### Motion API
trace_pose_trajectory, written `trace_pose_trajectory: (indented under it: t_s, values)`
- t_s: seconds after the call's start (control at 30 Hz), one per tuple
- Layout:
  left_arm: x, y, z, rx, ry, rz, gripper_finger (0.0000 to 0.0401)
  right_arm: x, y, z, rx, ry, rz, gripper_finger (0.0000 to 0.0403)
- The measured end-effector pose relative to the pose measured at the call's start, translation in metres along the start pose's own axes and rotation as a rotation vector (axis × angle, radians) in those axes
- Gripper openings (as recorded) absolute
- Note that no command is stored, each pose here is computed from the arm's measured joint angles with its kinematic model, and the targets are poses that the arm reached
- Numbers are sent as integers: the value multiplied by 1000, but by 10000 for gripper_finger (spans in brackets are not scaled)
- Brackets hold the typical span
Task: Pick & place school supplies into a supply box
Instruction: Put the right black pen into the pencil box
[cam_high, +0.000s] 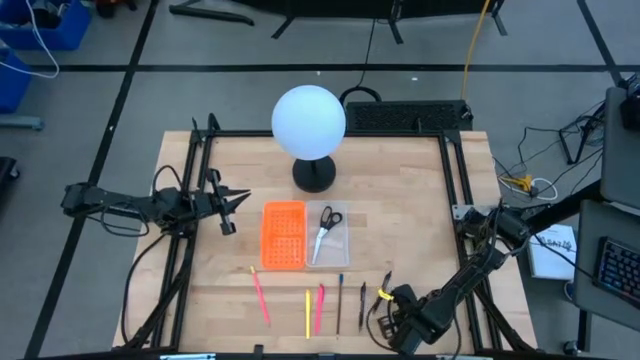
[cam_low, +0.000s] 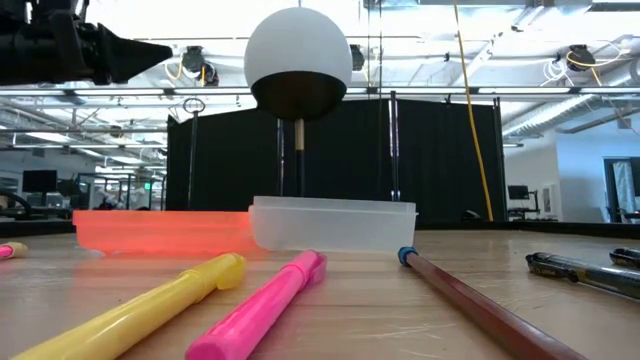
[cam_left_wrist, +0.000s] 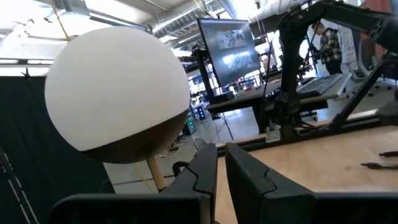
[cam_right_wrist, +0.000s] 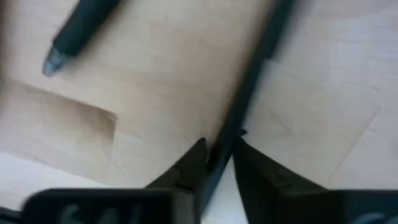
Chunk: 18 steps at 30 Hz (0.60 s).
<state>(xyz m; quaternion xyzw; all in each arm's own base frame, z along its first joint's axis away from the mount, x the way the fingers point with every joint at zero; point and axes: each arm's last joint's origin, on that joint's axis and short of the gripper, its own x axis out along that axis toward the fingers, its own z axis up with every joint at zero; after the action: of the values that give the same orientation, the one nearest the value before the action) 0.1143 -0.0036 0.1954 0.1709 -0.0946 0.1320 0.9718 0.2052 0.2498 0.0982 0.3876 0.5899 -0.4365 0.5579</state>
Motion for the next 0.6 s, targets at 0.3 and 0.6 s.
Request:
trace_pose_trajectory:
  t_s: [0.3,0.6]
  values:
    - [0,-1,-2,-17,18,-7,42,-7,-8,-7,-21,-83,74,20]
    - [0,-1,-2,-14,26,-10,42,-65,-16,23,37,-316,300,19]
